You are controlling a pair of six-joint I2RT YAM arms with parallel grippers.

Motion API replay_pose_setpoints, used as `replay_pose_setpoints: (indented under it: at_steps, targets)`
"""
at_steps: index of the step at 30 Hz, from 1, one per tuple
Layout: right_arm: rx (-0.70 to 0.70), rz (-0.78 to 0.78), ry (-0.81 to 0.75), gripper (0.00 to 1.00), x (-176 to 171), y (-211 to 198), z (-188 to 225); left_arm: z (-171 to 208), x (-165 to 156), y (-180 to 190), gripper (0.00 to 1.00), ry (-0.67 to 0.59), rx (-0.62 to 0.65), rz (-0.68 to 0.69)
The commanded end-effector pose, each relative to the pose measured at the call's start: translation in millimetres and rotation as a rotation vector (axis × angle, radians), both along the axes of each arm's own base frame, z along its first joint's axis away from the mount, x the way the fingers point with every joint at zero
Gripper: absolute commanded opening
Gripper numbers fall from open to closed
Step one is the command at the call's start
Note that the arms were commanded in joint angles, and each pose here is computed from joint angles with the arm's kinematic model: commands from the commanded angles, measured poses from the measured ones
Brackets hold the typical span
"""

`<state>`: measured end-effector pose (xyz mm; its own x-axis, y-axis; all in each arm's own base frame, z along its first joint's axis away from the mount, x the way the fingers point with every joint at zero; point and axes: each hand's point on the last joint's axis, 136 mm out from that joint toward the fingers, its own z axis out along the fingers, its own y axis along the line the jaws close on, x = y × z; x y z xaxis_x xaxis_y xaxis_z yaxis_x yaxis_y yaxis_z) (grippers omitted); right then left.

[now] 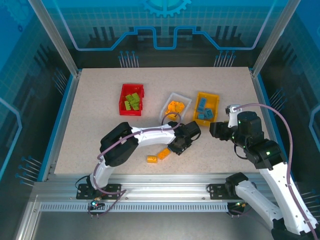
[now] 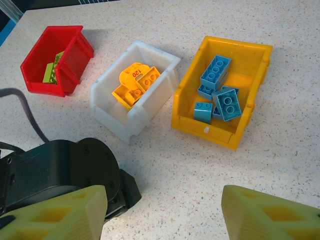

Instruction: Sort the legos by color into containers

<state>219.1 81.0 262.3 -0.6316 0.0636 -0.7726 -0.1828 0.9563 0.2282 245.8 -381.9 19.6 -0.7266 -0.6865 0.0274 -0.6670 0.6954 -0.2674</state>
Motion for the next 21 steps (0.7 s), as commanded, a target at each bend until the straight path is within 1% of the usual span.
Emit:
replay_pose_setpoints:
  at_steps: [1,3,5,7,10,12,15,19,20,21]
  targets:
    - [0.013,0.018,0.026,0.63,-6,4,-6,-4,10,-1,0.27,-0.031,-0.019,0.017]
    - [0.017,0.018,0.024,0.63,-6,4,-6,4,11,-2,0.24,-0.052,-0.028,-0.002]
    - [0.021,0.024,0.019,0.62,-7,5,-4,20,11,-6,0.24,-0.089,-0.046,-0.033]
    - [0.029,0.035,0.013,0.62,-7,7,-2,43,11,-7,0.23,-0.133,-0.066,-0.068]
    - [0.053,0.086,0.010,0.62,-8,17,-1,82,14,10,0.23,-0.226,-0.061,-0.099]
    - [0.088,0.162,0.014,0.62,-10,33,-3,104,22,32,0.23,-0.284,-0.053,-0.111]
    - [0.129,0.291,0.028,0.62,-17,63,-6,127,45,82,0.23,-0.320,-0.025,-0.113]
    - [0.094,0.422,0.030,0.62,-28,105,-13,142,89,160,0.24,-0.329,0.074,-0.155]
    - [0.081,0.441,0.034,0.62,-30,115,-16,144,102,185,0.24,-0.320,0.109,-0.143]
    - [0.072,0.456,0.037,0.62,-31,122,-19,146,111,201,0.24,-0.319,0.136,-0.144]
